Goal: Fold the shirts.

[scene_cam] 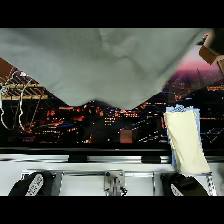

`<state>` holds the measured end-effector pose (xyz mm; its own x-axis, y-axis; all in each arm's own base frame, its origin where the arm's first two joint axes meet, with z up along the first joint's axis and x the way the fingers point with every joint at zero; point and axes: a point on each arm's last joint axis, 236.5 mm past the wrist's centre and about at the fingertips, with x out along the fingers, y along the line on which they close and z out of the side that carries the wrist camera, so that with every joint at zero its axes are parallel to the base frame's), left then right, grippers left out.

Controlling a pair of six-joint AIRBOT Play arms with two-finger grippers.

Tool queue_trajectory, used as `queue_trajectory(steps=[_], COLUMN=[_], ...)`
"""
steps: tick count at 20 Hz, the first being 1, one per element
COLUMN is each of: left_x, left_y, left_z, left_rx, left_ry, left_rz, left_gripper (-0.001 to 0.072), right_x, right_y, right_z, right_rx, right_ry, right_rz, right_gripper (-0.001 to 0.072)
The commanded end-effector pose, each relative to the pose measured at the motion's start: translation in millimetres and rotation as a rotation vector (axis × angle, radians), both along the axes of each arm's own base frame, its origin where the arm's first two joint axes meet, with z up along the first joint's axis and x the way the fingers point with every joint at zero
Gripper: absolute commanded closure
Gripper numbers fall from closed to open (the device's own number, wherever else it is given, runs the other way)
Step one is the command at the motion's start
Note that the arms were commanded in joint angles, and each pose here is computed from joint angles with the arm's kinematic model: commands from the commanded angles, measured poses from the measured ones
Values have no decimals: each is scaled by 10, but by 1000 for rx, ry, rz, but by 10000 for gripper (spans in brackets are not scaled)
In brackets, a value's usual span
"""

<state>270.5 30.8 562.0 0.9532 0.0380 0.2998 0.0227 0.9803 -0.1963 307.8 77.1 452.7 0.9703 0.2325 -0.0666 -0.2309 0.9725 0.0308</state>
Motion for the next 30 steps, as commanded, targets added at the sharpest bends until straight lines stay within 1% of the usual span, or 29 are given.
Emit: queue_trajectory(steps=[1,3,5,9,11,15,16,18,20,22,25,27,30], left_x=[-988,-1100,-1114,-928,-705,-160,7,378,784,1219,1839,2117,2208], left_y=[-275,-244,-167,-30,92,396,397,260,156,149,65,-99,-527], left_z=[408,187,-69,-557,-1040,-2461,-2846,-3406,-3719,-3924,-4198,-4513,-5103], left_rx=[125,131,143,112,62,-74,-112,-182,-221,-236,-234,-225,-226], left_ry=[-129,-34,81,267,419,764,826,862,830,800,748,762,902], left_rz=[131,195,244,244,218,144,92,-44,-118,-113,-89,-93,-173], left_gripper=[673,673,672,672,672,672,672,672,672,672,671,671,670], right_x=[-947,-1082,-1072,-763,-475,283,500,1011,1485,1925,2354,2457,2350], right_y=[-415,-461,-477,-465,-475,-319,-253,-76,123,330,523,576,637], right_z=[836,814,695,166,-311,-1646,-1968,-2575,-3002,-3303,-3511,-3740,-4231], right_rx=[83,91,79,8,-58,-192,-221,-257,-235,-144,-12,32,65], right_ry=[-250,-242,-193,26,213,610,667,729,739,696,616,636,789], right_rz=[-59,-62,-70,-104,-142,-172,-167,-145,-126,-121,-124,-133,-145], right_gripper=[648,648,648,648,647,647,647,648,647,647,647,647,645])
